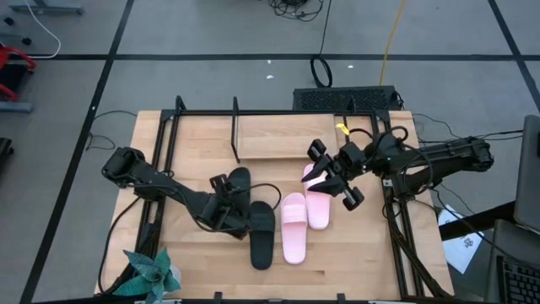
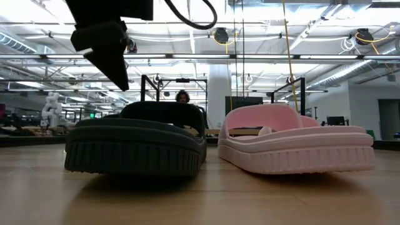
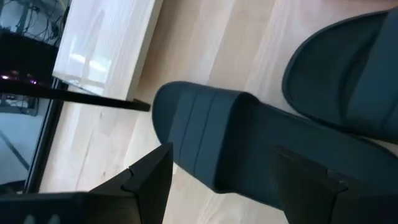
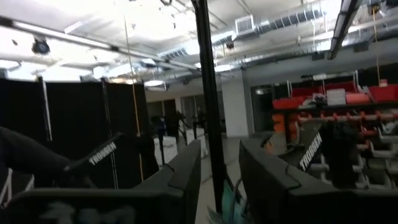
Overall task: Pick and place slides into the shelf
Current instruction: Put the top black slide on the shelf
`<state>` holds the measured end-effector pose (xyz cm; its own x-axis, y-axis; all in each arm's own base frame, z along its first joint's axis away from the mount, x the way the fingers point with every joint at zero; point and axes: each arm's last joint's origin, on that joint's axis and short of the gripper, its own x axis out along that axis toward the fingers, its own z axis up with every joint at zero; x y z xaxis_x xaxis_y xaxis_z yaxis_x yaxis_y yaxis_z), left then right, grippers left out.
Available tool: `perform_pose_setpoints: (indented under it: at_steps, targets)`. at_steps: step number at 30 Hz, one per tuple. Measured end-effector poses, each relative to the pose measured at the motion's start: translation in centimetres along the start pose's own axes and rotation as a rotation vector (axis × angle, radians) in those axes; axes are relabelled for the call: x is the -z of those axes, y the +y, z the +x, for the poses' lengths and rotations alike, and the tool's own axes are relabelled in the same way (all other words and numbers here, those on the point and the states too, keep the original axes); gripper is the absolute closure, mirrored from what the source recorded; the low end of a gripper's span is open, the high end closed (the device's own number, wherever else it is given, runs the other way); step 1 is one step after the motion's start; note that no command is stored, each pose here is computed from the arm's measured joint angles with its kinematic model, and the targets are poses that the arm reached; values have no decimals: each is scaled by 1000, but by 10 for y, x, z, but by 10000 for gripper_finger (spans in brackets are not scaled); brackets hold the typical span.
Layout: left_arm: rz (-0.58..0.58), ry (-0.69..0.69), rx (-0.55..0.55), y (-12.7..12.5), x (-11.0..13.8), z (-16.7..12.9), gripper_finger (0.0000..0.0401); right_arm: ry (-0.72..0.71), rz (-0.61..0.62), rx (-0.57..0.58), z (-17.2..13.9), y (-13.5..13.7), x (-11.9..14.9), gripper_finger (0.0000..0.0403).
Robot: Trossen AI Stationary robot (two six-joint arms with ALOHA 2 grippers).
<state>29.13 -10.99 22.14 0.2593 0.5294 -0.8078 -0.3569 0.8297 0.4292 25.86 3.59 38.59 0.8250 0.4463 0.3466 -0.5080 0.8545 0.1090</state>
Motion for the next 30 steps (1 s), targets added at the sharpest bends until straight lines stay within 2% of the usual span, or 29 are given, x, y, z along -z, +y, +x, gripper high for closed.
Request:
perform_pose_setpoints:
  at_steps: [10,16,22,30]
  targets:
    - [35,-38,91,-7,-7,0,151,54,-24,15,0,-1,6,305]
    - [41,-15,68,-8,-8,9,151,56,-24,15,0,-2,6,305]
    - [131,59,31,-24,-4,34,151,79,-15,20,0,-2,8,305]
    - [113,93,-22,-28,-5,53,151,97,-7,26,0,-3,10,305]
